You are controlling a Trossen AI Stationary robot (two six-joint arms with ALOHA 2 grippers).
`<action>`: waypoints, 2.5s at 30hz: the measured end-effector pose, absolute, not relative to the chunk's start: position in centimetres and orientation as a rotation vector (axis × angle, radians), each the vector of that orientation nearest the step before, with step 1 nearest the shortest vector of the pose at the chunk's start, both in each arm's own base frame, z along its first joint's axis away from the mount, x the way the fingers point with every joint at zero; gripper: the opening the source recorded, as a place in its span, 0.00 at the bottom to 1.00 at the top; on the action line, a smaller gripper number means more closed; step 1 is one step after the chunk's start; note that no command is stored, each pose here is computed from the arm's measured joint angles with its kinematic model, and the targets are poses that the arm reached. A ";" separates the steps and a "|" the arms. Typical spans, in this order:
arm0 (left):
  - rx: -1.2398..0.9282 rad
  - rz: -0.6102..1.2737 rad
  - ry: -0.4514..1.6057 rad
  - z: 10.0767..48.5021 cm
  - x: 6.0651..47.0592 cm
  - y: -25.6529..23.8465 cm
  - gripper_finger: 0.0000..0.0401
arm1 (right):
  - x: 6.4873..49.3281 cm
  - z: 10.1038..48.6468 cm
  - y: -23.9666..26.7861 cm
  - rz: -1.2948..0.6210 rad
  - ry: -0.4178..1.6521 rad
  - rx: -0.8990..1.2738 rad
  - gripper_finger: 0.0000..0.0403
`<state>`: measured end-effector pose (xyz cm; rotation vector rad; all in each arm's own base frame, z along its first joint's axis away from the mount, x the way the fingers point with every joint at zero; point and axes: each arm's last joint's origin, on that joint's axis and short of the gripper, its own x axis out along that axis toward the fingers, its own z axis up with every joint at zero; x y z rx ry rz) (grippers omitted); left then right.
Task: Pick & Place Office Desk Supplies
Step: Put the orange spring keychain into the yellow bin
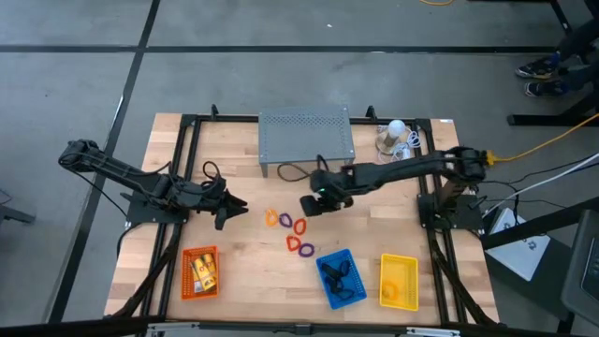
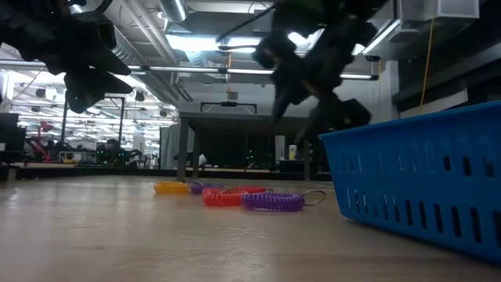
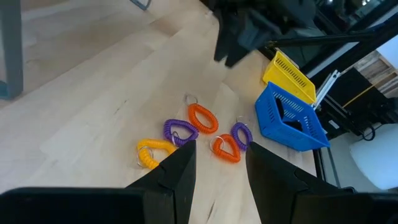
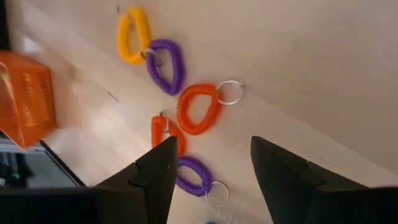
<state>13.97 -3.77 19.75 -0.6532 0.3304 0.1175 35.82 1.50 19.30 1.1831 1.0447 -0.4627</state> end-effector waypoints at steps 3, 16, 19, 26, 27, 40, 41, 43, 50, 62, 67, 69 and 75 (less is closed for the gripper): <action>-0.652 0.128 0.325 19.8 14.0 -3.7 0.33 | 37.8 19.4 1.5 -0.493 1.115 1.099 0.44; -0.656 0.086 0.346 19.7 14.0 -3.9 0.33 | 42.4 18.8 3.8 -0.579 1.289 0.857 0.47; -0.639 0.075 0.351 19.7 14.0 -3.9 0.33 | 42.2 17.6 5.0 -0.603 1.324 0.846 0.50; -0.620 0.047 0.363 19.7 14.0 -4.0 0.33 | 42.6 16.3 5.9 -0.637 1.315 0.896 0.51; -0.620 0.042 0.367 19.7 13.9 -4.0 0.33 | 42.6 16.2 5.8 -0.645 1.313 0.899 0.51; -0.614 -0.010 0.410 19.5 13.9 -4.1 0.33 | 43.6 13.6 5.9 -0.706 1.315 1.004 0.49; -0.614 -0.016 0.413 19.5 13.8 -4.2 0.33 | 43.5 13.3 5.9 -0.714 1.323 1.002 0.48; -0.616 -0.024 0.417 19.5 13.8 -4.2 0.33 | 43.5 13.2 5.9 -0.729 1.327 0.998 0.45; -0.615 -0.023 0.420 19.5 13.8 -4.2 0.33 | 43.1 13.1 5.8 -0.761 1.340 0.960 0.14; -0.609 0.013 0.401 19.5 13.9 -4.1 0.33 | 42.7 15.2 5.3 -0.696 1.320 0.928 0.02; -0.606 0.032 0.392 19.5 13.9 -4.0 0.33 | 41.6 20.2 4.3 -0.646 1.227 0.901 0.02; -0.606 0.033 0.391 19.5 13.9 -4.0 0.33 | 40.8 22.1 3.8 -0.640 1.209 0.871 0.02; -0.602 0.018 0.397 19.5 13.9 -4.1 0.33 | 36.3 29.1 2.8 -0.676 1.109 0.769 0.01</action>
